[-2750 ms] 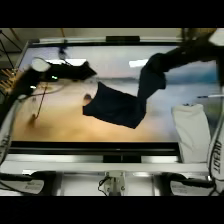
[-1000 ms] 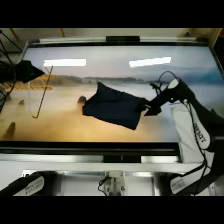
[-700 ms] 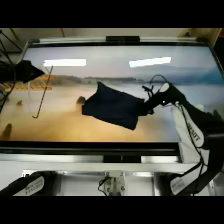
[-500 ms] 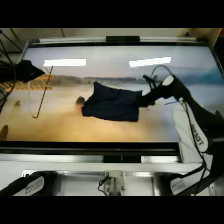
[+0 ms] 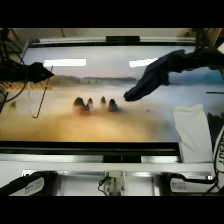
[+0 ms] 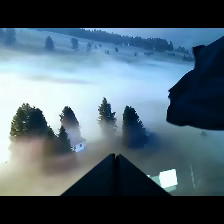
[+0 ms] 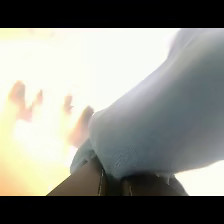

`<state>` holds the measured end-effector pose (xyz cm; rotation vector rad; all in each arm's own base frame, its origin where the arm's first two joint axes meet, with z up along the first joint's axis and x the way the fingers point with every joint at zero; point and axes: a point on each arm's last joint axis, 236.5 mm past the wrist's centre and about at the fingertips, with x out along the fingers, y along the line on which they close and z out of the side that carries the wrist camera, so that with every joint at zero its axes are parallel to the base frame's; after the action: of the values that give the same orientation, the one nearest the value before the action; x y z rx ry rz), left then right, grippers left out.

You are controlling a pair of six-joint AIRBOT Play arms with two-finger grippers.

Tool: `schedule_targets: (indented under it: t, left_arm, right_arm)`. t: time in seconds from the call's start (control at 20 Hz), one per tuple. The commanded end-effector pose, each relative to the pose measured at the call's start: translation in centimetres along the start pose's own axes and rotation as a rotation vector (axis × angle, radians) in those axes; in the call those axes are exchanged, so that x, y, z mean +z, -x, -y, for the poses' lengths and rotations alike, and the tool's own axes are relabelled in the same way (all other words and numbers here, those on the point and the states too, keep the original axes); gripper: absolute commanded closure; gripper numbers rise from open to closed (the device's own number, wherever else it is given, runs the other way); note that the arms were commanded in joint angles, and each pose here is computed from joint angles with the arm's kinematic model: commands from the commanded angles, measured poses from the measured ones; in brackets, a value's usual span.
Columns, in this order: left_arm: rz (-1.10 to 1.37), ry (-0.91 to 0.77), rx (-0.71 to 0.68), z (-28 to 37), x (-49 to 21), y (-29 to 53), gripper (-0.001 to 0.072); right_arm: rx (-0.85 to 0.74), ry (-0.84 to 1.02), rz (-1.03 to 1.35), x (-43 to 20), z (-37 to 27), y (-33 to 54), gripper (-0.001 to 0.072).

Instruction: Fold the shirts.

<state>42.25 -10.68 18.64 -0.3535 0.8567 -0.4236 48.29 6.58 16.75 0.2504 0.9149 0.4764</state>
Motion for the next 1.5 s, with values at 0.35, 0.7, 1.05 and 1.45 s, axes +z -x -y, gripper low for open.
schedule_targets:
  t: [0.35, 0.7, 1.05, 1.45]
  left_arm:
    - [-0.049, -0.088, -0.036, 1.8, -1.2, -1.9, 0.0676]
    - [-0.038, -0.092, -0.035, 1.8, -0.9, -1.9, 0.0676]
    - [0.050, -0.133, -0.021, 1.7, 1.1, -1.9, 0.0676]
    - [0.074, -0.169, -0.016, 1.6, 1.7, -2.0, 0.0676]
  right_arm:
    - [-0.472, -0.141, 0.085, -0.9, 17.4, 10.6, 0.0641]
    - [-0.641, -0.327, -0.050, -7.0, 18.8, 17.1, 0.0641]
    - [-0.682, -0.578, -0.273, -14.4, 15.7, 20.9, 0.0640]
    - [-0.725, -0.694, -0.509, -22.2, 16.1, 19.6, 0.0641]
